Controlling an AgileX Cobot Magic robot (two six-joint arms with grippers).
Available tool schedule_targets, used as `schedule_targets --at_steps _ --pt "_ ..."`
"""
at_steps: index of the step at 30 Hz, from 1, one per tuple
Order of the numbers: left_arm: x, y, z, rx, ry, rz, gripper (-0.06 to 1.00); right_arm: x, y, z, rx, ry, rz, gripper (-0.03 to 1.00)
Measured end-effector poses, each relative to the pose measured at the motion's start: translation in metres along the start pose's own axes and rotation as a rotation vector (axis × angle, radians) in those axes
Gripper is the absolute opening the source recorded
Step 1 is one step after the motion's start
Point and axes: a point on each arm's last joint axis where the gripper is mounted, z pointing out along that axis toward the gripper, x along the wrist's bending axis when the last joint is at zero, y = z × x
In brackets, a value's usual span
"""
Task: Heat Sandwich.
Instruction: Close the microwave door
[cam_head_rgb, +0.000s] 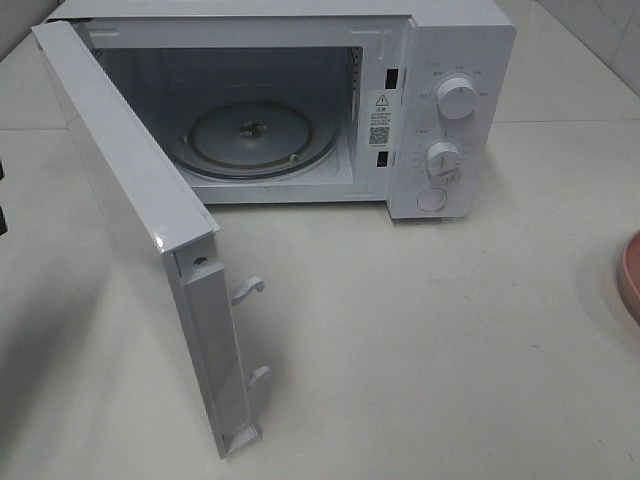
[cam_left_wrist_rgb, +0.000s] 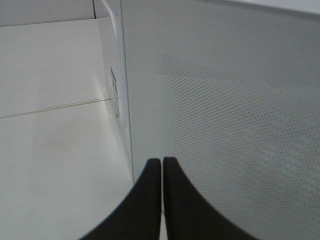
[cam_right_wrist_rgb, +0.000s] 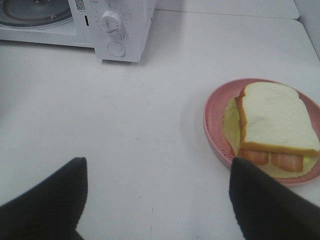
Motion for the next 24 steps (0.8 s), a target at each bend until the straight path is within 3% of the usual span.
schedule_targets --at_steps 5,17,24 --pt "-0.018 -0.004 0.017 0.029 -0.089 0.032 0.00 0.000 0.000 0.000 0.000 0.000 0.000 0.76" --pt "-0.050 -0.010 0.042 0.045 -0.112 0.067 0.00 0.000 0.000 0.000 0.000 0.000 0.000 0.76" --pt "-0.071 -0.002 0.057 0.014 -0.178 0.099 0.00 0.000 0.000 0.000 0.000 0.000 0.000 0.76"
